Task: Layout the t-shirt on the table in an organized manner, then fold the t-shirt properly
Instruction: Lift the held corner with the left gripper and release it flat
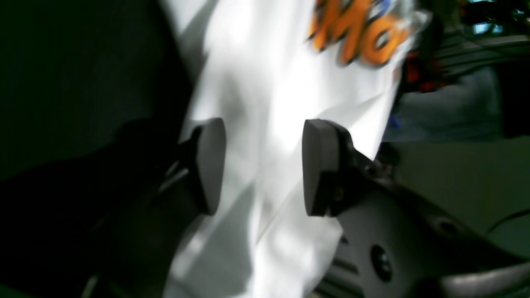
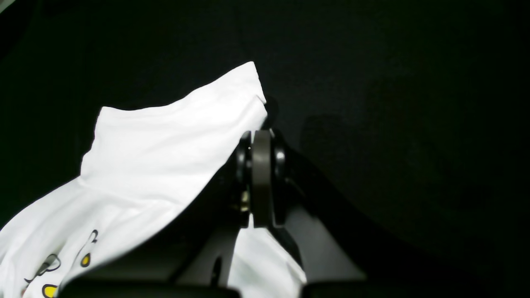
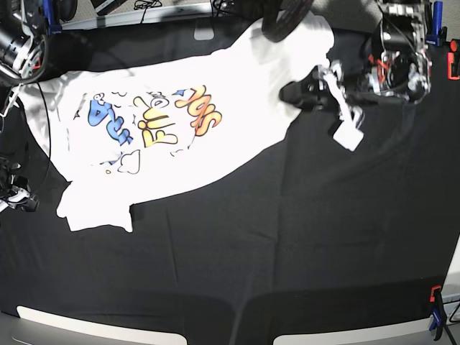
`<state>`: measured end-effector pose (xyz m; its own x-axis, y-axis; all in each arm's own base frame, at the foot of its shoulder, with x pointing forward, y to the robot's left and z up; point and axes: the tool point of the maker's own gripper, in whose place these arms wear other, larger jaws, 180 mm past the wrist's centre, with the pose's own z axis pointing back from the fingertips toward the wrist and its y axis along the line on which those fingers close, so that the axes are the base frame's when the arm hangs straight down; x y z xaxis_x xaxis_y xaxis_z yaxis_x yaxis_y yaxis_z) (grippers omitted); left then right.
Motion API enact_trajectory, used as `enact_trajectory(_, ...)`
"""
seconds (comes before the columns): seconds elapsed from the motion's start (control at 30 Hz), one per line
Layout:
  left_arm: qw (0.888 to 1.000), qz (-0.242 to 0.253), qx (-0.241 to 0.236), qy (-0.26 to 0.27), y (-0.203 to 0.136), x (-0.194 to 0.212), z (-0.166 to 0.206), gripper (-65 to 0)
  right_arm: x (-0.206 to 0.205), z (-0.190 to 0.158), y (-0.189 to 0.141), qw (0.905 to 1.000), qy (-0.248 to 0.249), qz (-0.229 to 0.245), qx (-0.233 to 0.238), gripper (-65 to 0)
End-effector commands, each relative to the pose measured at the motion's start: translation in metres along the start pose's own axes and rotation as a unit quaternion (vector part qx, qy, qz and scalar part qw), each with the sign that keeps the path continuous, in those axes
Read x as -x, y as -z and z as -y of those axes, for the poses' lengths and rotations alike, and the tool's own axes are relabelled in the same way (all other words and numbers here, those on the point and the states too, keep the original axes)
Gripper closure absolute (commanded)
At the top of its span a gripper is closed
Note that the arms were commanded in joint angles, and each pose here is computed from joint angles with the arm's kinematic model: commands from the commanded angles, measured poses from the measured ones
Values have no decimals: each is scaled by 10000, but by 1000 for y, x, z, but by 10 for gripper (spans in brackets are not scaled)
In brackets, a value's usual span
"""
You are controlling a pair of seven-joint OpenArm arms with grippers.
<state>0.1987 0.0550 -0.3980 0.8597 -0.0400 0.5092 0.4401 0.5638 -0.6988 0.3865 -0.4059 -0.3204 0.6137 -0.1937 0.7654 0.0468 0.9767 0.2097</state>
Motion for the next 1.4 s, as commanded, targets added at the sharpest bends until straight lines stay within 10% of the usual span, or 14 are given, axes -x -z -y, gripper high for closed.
enact_trajectory(0.0, 9996, 228, 7, 149, -3, -15, 1, -276, -30, 4, -11, 9992, -136, 378, 12, 0)
enact_trajectory(0.37, 9965, 827, 74, 98, -6, -33, 5, -276, -30, 4, -11, 9992, -136, 366, 12, 0)
enact_trajectory(0.63, 9906, 722, -992, 597, -9, -30, -32, -276, -30, 4, -11, 9992, -136, 364, 12, 0)
enact_trajectory(0.93, 9996, 189, 127, -173, -3, 11, 8, -276, -29, 4, -10, 9992, -135, 364, 10, 0)
enact_trajectory(1.37, 9979, 352, -502, -185, -3, 28, -10, -275, -31, 3, -11, 9991, -123, 399, -3, 0)
